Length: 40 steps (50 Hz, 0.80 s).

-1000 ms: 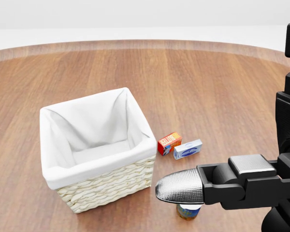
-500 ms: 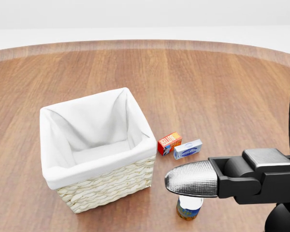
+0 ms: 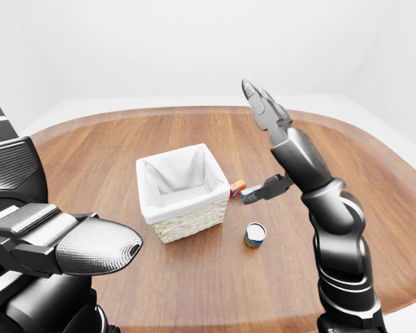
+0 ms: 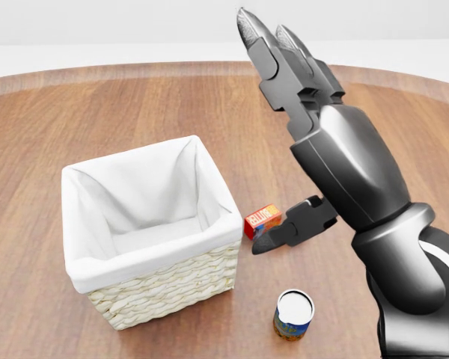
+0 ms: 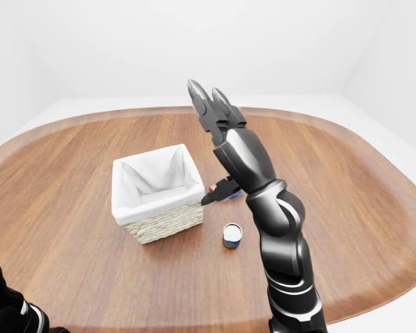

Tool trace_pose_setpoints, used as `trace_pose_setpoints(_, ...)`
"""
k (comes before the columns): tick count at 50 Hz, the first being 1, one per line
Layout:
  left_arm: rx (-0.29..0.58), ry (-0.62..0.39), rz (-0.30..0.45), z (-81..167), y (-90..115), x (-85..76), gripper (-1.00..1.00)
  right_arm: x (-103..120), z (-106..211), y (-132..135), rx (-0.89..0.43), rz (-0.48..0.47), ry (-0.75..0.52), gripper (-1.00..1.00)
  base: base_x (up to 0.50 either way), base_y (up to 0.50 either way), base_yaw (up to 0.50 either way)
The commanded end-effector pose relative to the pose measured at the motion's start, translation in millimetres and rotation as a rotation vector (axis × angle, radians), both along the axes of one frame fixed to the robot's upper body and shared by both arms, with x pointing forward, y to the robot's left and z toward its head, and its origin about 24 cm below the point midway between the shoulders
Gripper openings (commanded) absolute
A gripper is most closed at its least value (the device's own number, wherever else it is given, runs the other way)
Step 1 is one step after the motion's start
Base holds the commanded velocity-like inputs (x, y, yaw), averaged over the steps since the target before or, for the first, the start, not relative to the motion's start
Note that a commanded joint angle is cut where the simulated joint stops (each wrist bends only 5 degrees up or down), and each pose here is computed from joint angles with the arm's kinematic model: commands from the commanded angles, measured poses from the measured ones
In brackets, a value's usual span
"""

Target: Pick up the alphabet soup and put it in the basket.

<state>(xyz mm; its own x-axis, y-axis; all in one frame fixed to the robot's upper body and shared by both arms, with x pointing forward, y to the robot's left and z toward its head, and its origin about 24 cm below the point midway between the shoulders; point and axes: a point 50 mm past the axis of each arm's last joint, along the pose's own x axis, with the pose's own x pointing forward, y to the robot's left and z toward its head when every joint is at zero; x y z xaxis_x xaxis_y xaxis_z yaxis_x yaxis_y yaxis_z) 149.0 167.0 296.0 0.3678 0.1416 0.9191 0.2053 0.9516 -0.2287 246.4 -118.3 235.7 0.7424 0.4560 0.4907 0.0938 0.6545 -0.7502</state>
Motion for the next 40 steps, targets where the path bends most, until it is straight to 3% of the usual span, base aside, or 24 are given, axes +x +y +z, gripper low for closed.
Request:
trace_pose_setpoints(1,0.003,0.010,0.002,-1,0,0.4,1.00,32,-39,-12,-0.257,-0.205,0.268,1.00,0.00,0.00,0.00)
trace_pose_setpoints(26,0.019,0.012,0.019,-3,-1,0.5,1.00,39,-83,-35,-0.336,-0.378,0.396,1.00,0.00,0.00,0.00)
trace_pose_setpoints(40,0.005,0.002,0.020,-2,0,0.1,1.00,26,-108,-35,-0.437,-0.364,0.488,1.00,0.00,0.00,0.00)
